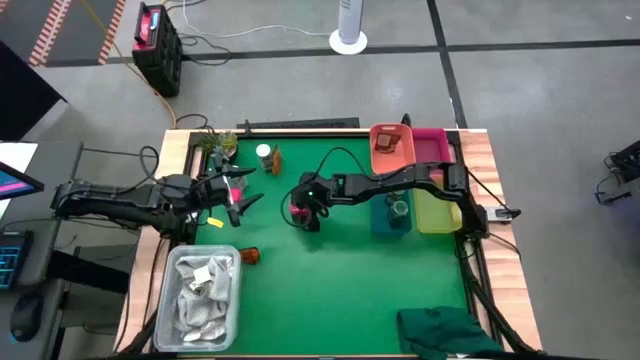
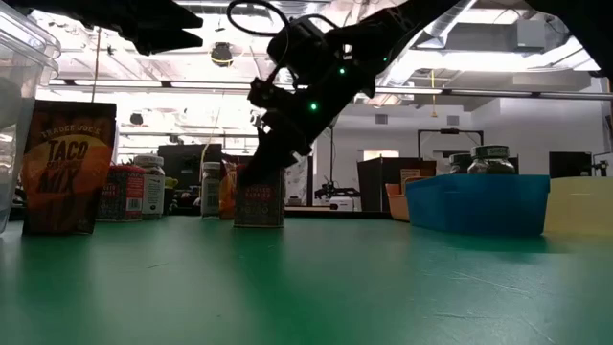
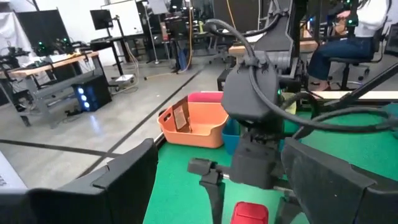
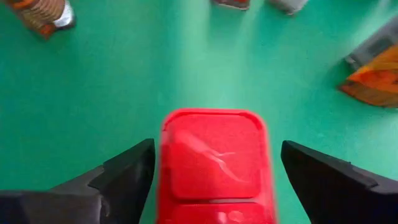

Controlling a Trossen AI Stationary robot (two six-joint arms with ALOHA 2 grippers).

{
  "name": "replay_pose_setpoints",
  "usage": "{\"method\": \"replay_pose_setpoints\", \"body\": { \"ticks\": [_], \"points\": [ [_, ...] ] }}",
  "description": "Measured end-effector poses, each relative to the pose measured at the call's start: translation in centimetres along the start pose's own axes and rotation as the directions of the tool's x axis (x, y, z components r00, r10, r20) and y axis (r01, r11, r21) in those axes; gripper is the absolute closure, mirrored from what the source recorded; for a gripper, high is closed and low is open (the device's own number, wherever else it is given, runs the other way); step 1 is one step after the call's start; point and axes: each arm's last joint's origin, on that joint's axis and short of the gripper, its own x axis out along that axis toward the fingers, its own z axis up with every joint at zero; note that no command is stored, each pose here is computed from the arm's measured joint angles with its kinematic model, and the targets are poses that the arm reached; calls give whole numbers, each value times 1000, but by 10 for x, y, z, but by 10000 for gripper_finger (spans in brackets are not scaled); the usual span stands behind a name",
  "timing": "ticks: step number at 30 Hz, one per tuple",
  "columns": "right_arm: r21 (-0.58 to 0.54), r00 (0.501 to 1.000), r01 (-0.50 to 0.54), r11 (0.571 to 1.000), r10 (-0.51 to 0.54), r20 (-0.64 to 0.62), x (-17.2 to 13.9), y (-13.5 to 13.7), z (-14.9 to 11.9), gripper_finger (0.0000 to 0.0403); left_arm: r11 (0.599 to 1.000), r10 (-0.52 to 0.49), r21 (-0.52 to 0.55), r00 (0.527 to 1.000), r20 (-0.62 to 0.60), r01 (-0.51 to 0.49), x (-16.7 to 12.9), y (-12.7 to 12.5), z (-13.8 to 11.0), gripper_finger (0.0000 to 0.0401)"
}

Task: Sort spices by type
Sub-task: Put the right red seasoning can into the red bin

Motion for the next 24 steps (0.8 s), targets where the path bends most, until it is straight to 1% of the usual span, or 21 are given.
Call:
{"method": "replay_pose_setpoints", "body": {
  "ticks": [3, 7, 11, 15, 18, 21, 24],
  "points": [
    [2, 1000, 3, 1000, -3, 12, -2, -1, 2, 59, 1000, -1, 4, 1000, -8, 1, 0, 0, -1, 73],
    [20, 1000, 5, 1000, -4, -2, -1, -2, 0, 114, 1000, -1, 5, 1000, -8, 1, 0, 0, -1, 73],
    [13, 1000, 5, 1000, -5, -28, -2, -3, -1, 163, 1000, -2, 4, 1000, -9, 2, 0, 0, -1, 73],
    [22, 997, 2, 1000, -1, -80, -8, -3, -4, 165, 1000, -2, 2, 1000, -11, 2, 0, 0, -1, 73],
    [35, 992, 17, 999, -13, -126, -22, -7, -3, 165, 1000, -2, -5, 1000, -13, 2, 0, 0, -2, 73],
    [33, 983, 84, 996, -77, -168, -44, -14, 0, 165, 1000, -2, -6, 1000, -16, 2, 1, 0, -2, 73],
    [43, 977, 128, 991, -119, -175, -75, -24, 8, 165, 1000, -3, -4, 1000, -22, 3, 0, -1, -2, 73]
  ]
}}
